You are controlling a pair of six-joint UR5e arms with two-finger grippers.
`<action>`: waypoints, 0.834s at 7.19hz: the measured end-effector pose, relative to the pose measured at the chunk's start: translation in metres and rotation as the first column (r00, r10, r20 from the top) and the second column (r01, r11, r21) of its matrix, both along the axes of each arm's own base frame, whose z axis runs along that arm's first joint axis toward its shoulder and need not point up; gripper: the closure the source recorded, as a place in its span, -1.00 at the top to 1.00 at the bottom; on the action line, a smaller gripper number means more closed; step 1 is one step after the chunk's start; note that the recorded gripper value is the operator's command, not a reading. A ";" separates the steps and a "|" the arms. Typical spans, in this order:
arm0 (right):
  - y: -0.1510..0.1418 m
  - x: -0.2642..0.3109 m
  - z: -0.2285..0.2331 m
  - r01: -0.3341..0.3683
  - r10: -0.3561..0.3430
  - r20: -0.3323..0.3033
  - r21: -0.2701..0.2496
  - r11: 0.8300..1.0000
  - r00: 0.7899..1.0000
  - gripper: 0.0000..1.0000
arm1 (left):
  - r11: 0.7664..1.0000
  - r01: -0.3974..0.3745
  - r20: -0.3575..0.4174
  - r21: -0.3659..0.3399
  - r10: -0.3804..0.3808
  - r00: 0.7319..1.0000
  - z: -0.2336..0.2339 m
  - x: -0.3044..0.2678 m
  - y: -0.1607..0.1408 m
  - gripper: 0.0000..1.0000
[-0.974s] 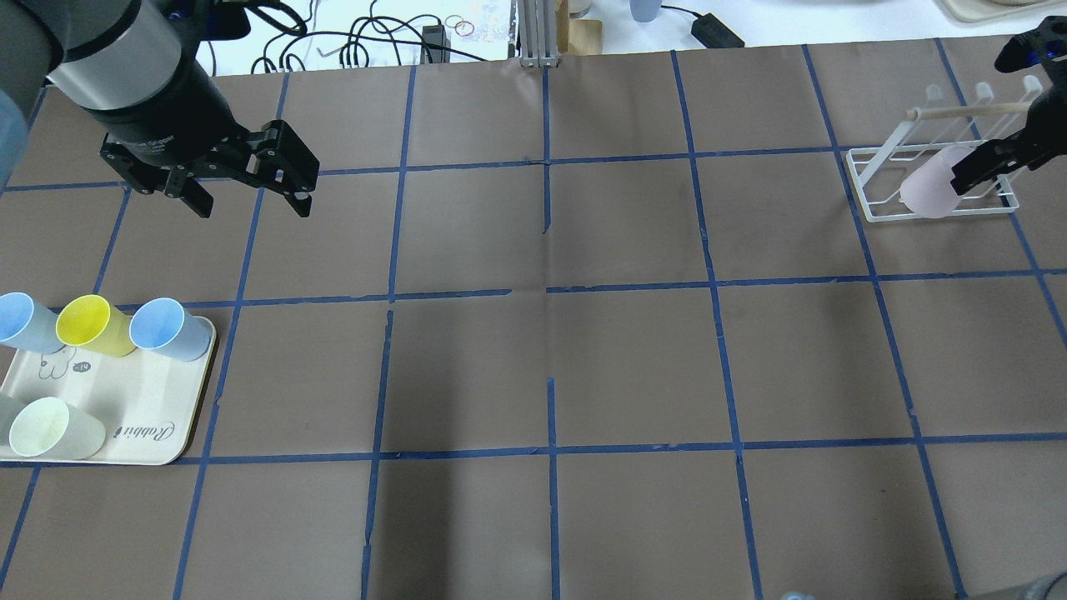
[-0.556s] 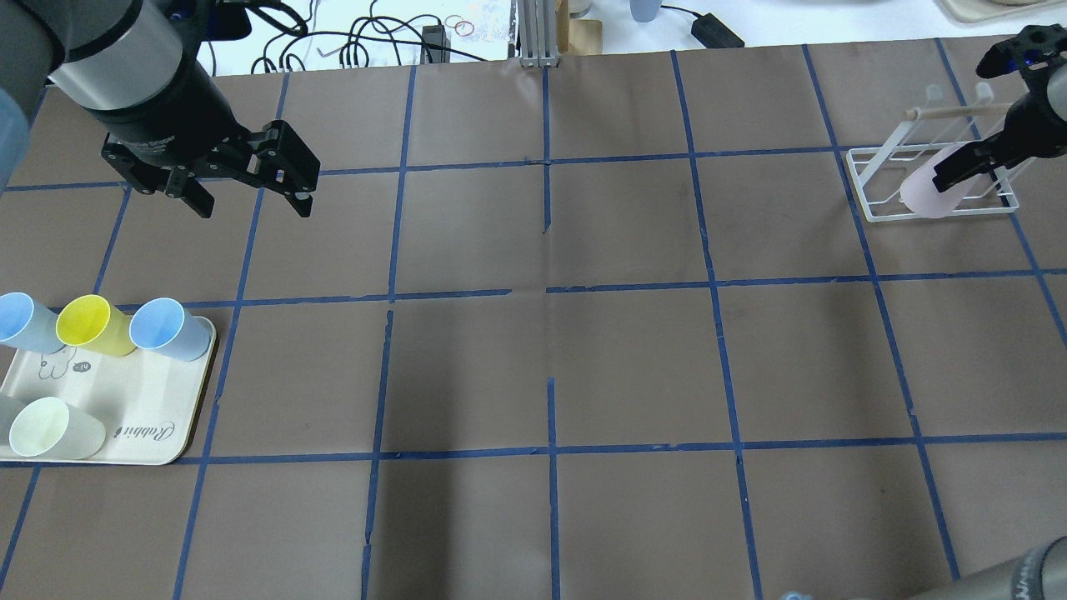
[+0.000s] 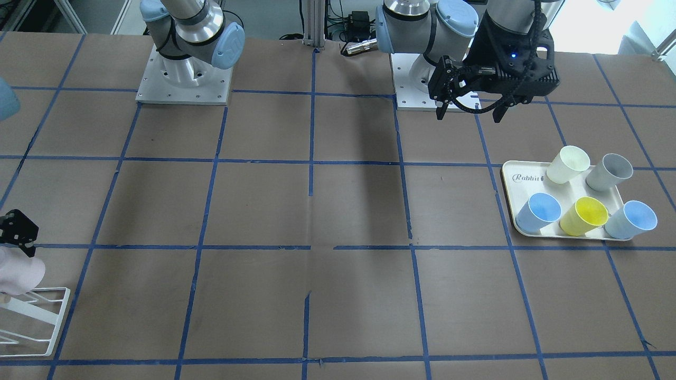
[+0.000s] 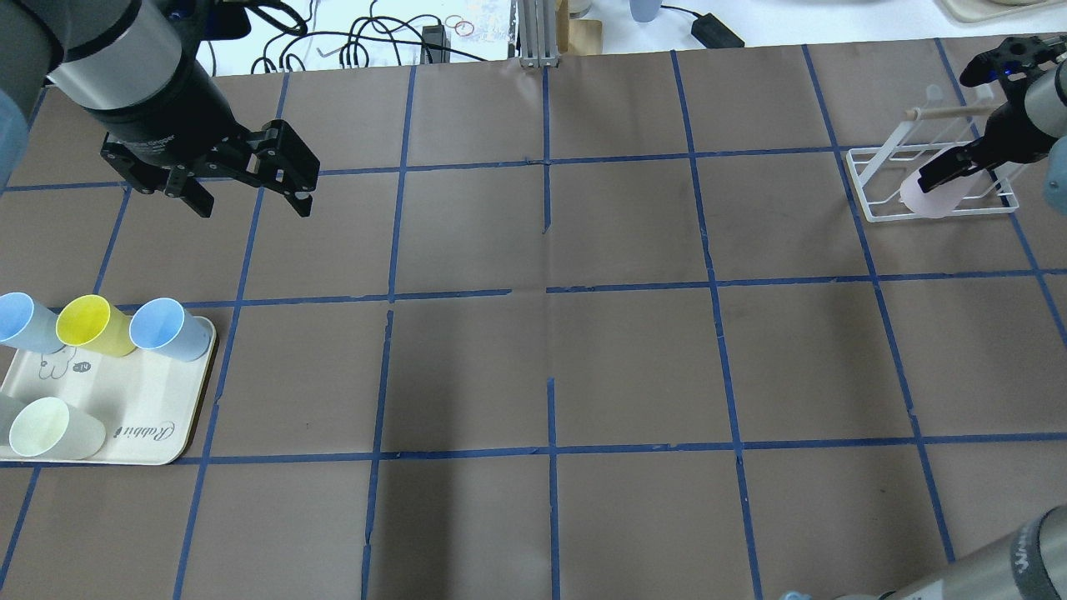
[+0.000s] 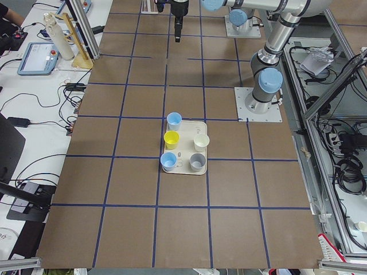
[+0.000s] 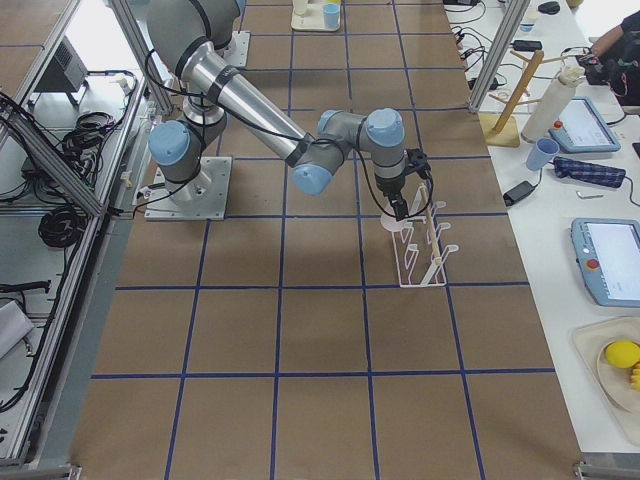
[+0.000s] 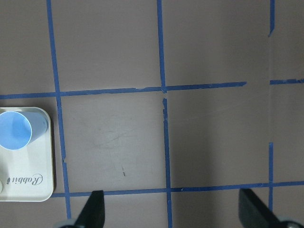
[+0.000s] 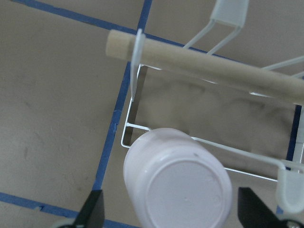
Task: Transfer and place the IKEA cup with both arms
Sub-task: 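Lower the right gripper onto the pink cup in the rack and close, then lift the pink cup up out of the wire rack with the right gripper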
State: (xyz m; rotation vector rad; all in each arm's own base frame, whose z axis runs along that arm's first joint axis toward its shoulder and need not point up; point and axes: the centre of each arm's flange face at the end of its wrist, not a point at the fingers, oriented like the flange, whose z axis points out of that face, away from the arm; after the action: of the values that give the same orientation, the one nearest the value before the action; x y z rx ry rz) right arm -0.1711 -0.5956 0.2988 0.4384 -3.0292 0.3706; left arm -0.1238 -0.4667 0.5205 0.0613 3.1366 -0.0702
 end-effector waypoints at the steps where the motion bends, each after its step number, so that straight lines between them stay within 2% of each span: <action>1: 0.000 0.000 0.000 0.000 0.000 0.000 0.000 1.000 1.000 0.85 | 1.000 0.000 0.000 0.000 0.000 1.000 0.000 0.000 0.000 1.00; 4: -0.001 0.001 0.000 0.000 0.000 0.003 -0.003 1.000 1.000 0.84 | 1.000 -0.001 0.000 0.000 0.001 1.000 0.000 0.000 0.000 1.00; 5: -0.001 0.001 -0.001 -0.001 0.001 0.002 -0.005 1.000 1.000 0.66 | 1.000 0.000 0.000 0.001 0.000 1.000 0.000 0.000 0.000 1.00; 6: -0.002 0.001 -0.002 -0.002 0.002 -0.001 -0.011 1.000 1.000 0.33 | 1.000 0.000 0.000 0.001 0.000 1.000 -0.001 0.000 0.000 1.00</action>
State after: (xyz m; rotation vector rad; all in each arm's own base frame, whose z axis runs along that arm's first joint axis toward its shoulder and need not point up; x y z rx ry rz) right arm -0.1701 -0.5980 0.2973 0.4411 -3.0248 0.3872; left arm -0.1238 -0.4669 0.5199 0.0611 3.1366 -0.0683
